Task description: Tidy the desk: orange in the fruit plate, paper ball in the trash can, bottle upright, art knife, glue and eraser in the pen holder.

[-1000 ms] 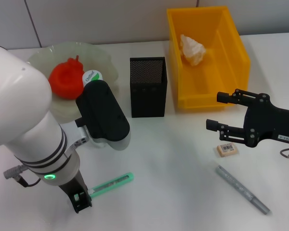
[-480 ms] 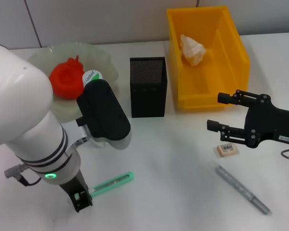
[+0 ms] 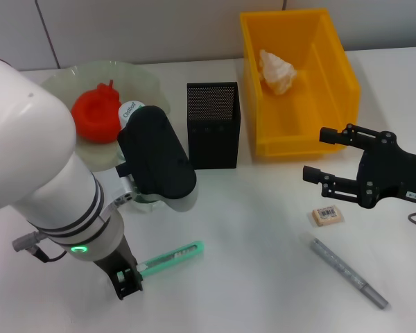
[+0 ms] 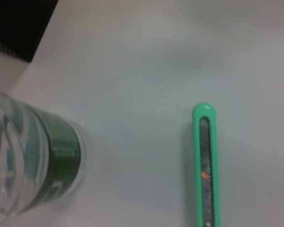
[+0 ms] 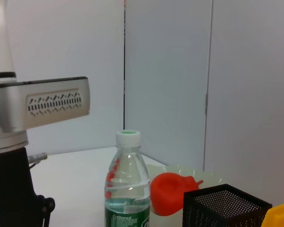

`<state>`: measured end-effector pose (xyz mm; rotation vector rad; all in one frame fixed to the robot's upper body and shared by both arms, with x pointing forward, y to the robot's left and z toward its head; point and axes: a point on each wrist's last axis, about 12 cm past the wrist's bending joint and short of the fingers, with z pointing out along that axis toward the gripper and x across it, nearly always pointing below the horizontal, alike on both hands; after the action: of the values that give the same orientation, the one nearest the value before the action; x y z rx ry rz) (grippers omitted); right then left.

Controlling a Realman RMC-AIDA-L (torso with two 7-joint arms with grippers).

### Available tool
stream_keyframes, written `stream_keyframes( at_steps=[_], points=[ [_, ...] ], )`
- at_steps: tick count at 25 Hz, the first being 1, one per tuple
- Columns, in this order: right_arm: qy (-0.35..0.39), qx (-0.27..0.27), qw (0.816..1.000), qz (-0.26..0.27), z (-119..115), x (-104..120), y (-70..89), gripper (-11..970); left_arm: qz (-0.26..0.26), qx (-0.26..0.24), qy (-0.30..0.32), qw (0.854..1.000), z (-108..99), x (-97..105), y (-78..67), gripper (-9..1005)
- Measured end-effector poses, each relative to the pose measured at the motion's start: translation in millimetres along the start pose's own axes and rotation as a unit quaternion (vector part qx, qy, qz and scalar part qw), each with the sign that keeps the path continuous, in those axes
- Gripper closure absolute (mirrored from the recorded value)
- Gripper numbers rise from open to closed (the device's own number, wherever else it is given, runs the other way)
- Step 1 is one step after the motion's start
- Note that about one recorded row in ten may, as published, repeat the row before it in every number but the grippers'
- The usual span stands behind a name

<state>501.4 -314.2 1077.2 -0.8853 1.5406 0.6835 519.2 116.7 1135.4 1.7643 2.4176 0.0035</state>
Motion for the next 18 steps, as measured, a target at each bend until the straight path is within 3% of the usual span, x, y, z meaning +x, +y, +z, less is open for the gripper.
stream_keyframes(
  at_steps=[18],
  points=[
    [0.000, 0.003, 1.000, 0.001, -1, 1, -0.3, 240, 0.046, -0.022, -0.048, 0.998, -25, -19, -15.8, 806]
  ],
)
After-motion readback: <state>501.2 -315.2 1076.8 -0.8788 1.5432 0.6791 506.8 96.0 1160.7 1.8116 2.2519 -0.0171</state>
